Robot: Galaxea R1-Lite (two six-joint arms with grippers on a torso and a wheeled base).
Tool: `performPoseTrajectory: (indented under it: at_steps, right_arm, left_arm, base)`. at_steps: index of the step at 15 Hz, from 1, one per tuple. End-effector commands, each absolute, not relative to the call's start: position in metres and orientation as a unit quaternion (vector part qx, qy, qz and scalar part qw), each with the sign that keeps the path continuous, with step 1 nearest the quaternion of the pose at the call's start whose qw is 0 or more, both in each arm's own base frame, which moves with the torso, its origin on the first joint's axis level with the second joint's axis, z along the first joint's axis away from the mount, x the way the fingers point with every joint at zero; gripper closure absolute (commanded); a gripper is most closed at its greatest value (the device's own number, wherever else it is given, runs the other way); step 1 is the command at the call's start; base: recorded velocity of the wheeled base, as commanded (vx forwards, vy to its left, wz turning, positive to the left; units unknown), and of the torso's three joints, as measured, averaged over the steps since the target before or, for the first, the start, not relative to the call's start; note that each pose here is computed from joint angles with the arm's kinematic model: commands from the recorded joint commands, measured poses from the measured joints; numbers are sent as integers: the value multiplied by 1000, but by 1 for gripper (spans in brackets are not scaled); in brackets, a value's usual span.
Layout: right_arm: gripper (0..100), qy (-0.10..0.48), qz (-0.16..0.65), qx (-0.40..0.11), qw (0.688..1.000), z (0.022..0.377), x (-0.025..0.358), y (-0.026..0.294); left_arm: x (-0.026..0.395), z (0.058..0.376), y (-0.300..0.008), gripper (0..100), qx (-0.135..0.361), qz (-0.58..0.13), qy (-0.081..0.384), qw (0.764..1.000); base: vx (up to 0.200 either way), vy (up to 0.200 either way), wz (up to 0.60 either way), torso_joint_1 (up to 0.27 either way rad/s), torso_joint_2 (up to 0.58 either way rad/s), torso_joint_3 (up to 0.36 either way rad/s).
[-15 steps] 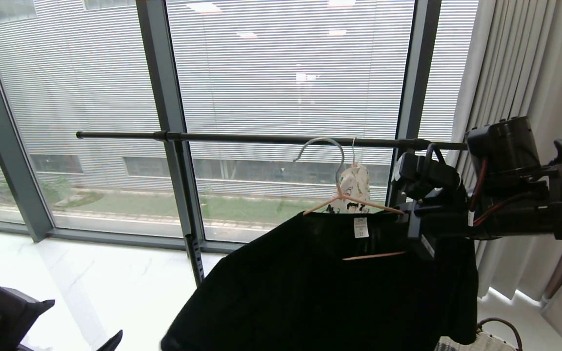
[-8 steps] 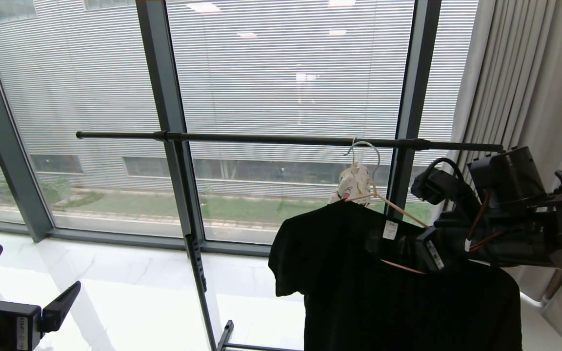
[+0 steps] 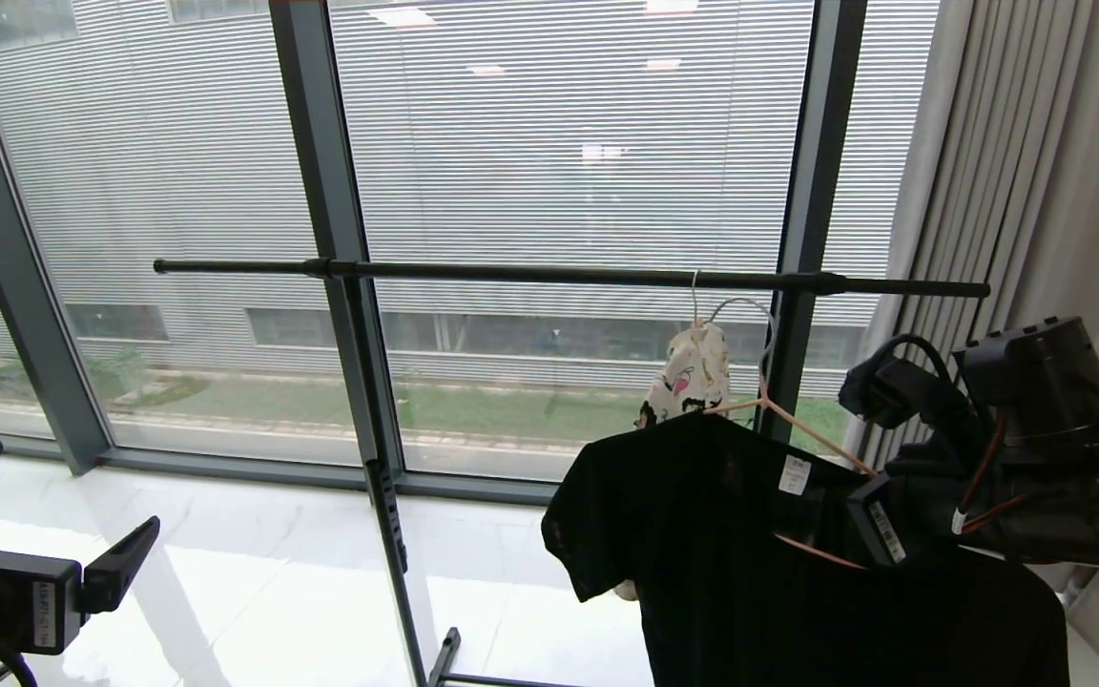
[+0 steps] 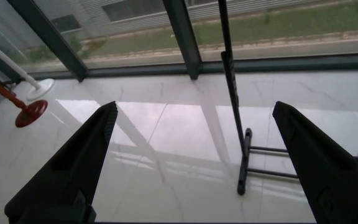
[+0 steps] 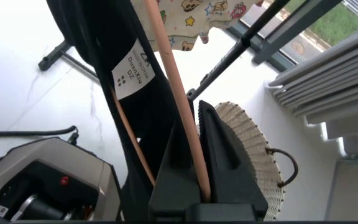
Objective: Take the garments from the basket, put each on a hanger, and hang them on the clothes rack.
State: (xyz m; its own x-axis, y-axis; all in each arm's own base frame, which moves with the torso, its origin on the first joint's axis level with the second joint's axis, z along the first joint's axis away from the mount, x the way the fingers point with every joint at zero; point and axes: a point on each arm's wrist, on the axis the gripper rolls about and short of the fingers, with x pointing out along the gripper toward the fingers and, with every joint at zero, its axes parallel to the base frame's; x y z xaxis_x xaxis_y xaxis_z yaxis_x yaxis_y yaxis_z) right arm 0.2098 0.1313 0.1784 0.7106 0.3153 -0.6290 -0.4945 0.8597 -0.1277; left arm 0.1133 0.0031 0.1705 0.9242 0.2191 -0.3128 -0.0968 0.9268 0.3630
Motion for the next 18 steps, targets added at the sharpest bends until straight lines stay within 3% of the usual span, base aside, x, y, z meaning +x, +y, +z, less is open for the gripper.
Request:
performPoseTrajectory:
  at_steps: [1,13,18]
  right_arm:
    - [100,309,223,-145,913,178,209,131]
    - [100,309,232,-149,910,177,210,138]
    - [100,297,238,-147,913,183,223,152]
  left_arm:
    - [114,170,3,0,173,82,179,965]
    - [115,171,3,0,174,81,178,965]
    - [114,171,1,0,175,73,174,966]
  base:
    - [0,200,0,2,2,-2]
    - [0,200,0,2,1,4]
    - [0,0,0,0,0,0]
